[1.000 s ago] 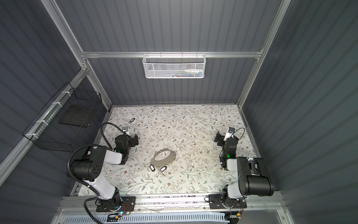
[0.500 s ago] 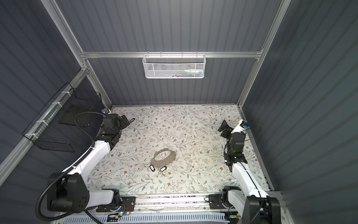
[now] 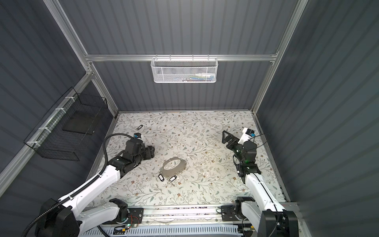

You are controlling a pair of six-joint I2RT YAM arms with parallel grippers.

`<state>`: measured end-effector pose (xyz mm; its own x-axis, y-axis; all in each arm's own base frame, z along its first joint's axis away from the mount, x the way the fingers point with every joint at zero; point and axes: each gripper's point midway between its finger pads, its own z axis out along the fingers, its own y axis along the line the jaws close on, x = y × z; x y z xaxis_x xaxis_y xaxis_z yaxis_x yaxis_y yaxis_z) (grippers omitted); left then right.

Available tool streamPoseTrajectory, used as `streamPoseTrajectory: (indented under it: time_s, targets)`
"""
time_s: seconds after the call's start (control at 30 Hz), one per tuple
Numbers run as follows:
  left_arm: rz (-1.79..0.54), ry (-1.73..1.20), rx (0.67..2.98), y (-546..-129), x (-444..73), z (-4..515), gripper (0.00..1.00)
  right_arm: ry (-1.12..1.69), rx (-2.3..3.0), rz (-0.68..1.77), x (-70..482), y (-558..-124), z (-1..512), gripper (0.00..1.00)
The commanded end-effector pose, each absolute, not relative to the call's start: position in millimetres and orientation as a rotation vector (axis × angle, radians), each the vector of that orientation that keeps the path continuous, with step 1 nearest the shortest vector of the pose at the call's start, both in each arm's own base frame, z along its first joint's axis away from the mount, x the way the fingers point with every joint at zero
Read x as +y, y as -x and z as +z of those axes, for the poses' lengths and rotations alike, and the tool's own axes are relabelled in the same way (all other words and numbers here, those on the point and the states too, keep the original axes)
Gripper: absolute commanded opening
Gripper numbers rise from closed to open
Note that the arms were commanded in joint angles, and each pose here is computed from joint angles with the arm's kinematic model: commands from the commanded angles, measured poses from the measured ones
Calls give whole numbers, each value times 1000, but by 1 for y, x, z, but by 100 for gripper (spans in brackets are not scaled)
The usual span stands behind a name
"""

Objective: Put the keys on the keyring
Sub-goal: 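Reach the left gripper to the metal ring plate edge while the right arm moves inward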

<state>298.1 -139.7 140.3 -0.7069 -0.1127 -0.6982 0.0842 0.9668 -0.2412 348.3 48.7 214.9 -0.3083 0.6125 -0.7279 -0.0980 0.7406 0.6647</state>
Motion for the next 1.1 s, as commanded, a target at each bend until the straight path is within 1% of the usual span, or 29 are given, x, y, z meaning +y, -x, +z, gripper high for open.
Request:
streamPoseTrajectory:
  time_s: [0.0, 0.17, 0.33, 0.43, 0.6, 0.93, 1.07]
  targets:
    - [-372, -154, 2410, -272, -170, 121, 66, -343, 1824, 796, 70, -341, 207, 99]
    - [-426, -446, 2486, -245, -218, 89, 54, -236, 1847, 765, 92, -334, 206, 99]
    - [-507, -682, 2514, -221, -257, 71, 50, -167, 1891, 744, 107, -334, 201, 99]
    - [-518, -787, 2531, -210, -269, 61, 48, -153, 1909, 763, 114, -338, 195, 99]
    - [-519, -854, 2547, -204, -274, 50, 48, -126, 1946, 793, 124, -339, 190, 99]
    - [-492, -920, 2543, -209, -282, 38, 49, -72, 1974, 805, 137, -331, 187, 99]
    - [-499, -912, 2556, -208, -283, 37, 47, -22, 1993, 834, 147, -323, 185, 99]
